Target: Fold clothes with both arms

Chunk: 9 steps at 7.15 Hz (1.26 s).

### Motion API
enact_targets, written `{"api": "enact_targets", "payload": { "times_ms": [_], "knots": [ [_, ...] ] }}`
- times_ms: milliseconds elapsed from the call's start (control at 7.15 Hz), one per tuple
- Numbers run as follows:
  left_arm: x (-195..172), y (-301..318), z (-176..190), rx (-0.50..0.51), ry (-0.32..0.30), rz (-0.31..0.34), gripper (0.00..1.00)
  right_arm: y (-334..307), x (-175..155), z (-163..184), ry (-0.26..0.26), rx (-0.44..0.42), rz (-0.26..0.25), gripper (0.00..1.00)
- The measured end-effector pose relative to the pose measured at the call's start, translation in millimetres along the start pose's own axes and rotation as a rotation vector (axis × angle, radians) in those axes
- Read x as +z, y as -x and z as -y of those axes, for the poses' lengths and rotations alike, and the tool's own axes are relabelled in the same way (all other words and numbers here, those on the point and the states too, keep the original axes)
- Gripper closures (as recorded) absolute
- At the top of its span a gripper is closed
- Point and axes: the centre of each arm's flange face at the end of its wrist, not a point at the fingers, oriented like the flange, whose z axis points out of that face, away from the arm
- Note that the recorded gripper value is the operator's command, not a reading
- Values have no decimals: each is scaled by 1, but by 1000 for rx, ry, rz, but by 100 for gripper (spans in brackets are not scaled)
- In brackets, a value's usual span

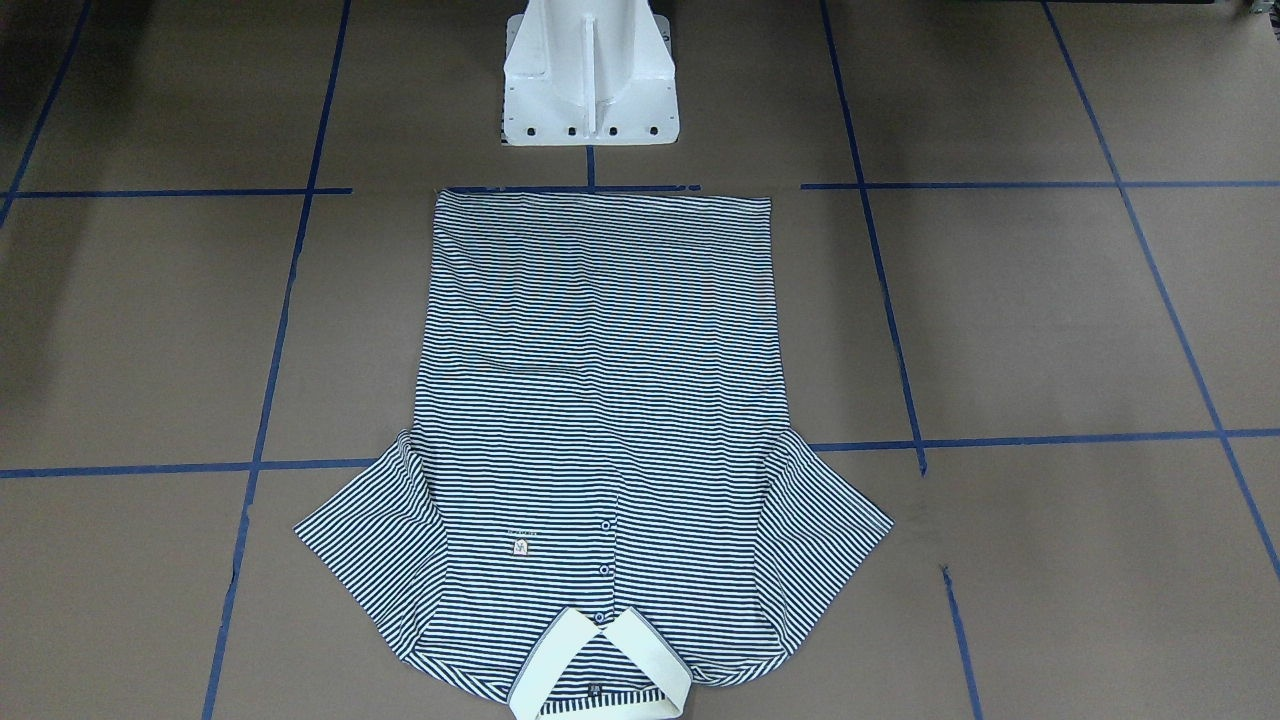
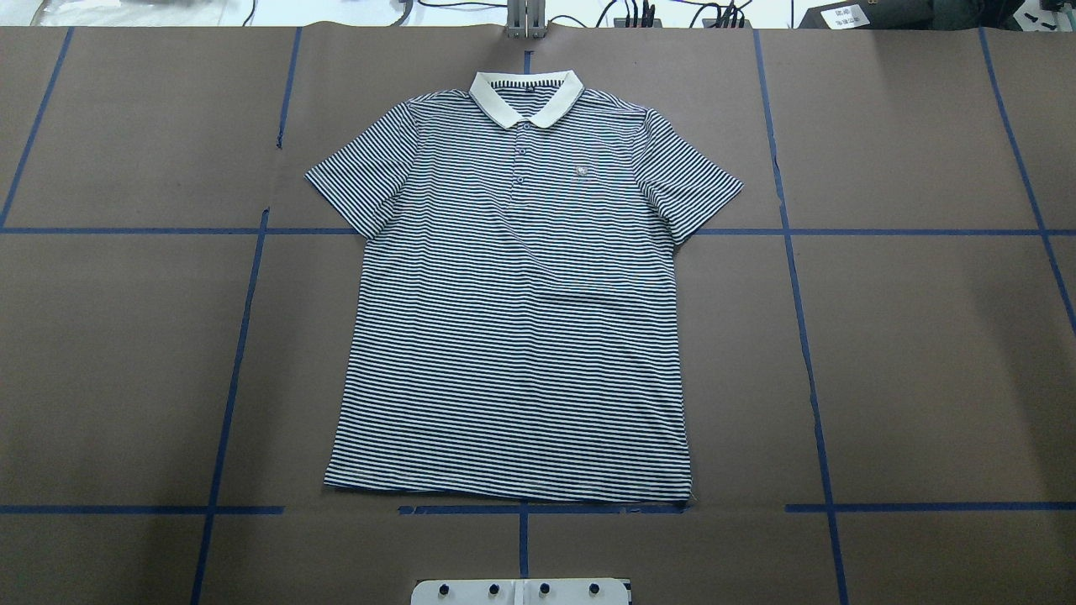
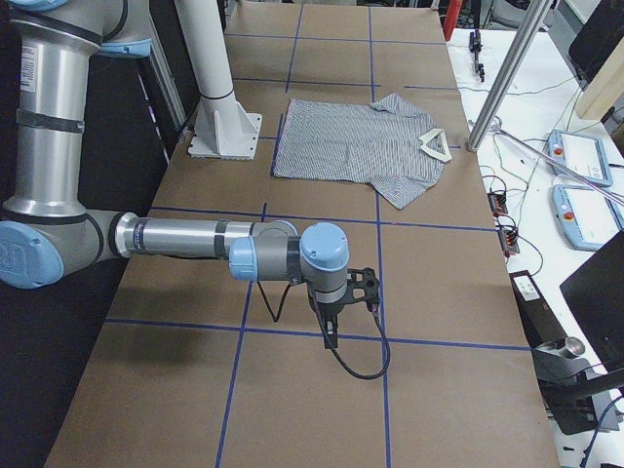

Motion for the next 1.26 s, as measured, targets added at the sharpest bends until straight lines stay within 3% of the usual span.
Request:
{"api": "enact_targets", "payload": {
  "times_ms": [280,420,560,979,1259],
  "knots": [
    [-1,-1,4,29,-25,17,0,11,-10,15,-124,-117,-13,0],
    [-4,-3,10,69,-67,33,0,14,-16,29,-185,-170,-20,0],
    [-12,-11,25,127,-135,42,0,13,-15,46,-213,-194,-18,0],
    [-31,-25,109,381,-430,58,0,13,-9,84,-241,-231,48,0],
    [-22,-16,122,426,-512,49,0,52,-10,119,-262,-195,85,1]
  ]
}}
